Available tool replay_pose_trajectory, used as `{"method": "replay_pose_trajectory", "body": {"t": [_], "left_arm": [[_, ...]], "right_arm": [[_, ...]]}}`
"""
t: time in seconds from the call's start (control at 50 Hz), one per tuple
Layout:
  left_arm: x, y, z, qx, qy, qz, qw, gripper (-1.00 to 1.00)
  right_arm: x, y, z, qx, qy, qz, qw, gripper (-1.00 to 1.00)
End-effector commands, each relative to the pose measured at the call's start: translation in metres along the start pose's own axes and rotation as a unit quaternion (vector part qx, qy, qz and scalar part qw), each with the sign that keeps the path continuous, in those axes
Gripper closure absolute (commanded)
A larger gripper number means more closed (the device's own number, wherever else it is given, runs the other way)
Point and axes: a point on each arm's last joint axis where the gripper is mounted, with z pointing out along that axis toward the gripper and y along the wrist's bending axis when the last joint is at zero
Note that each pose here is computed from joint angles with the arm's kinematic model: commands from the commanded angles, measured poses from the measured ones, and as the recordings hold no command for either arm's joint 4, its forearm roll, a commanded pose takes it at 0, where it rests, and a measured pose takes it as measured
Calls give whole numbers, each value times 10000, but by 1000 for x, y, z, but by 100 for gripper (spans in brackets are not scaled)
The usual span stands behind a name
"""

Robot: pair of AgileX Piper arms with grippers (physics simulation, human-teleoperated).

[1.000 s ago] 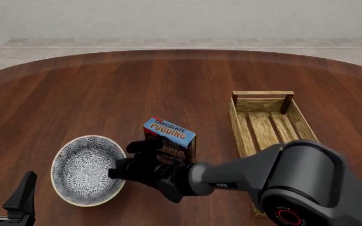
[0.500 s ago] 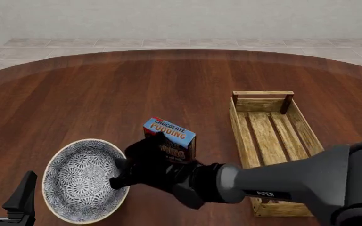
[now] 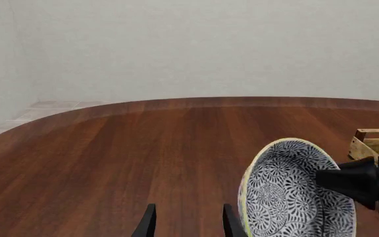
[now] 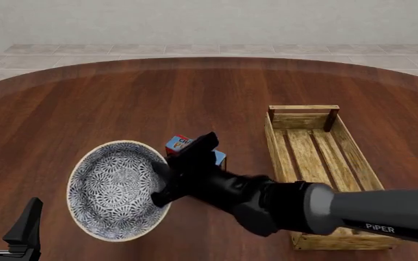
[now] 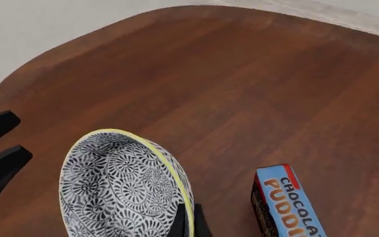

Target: Pick up the bowl on the left and put it in the tray.

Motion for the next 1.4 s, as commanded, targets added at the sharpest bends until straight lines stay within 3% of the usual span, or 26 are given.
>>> {"method": "replay_pose_trajectory", "body": {"t": [0.02, 0.56, 0.92, 1.4], "left_arm": [[0, 0, 0, 0, -1, 0, 10000, -100], [0, 0, 0, 0, 0, 0, 10000, -100], [0, 0, 0, 1, 0, -1, 10000, -100], [0, 0, 0, 0, 0, 0, 10000, -100]], "right_arm": [[-12, -9, -23, 129, -259, -273, 9992, 100], [-20, -25, -71, 421, -646, -589, 9953, 100], [-26, -38, -117, 761, -982, -876, 9884, 100], [-27, -51, -150, 1066, -1235, -365, 9859, 100]]}}
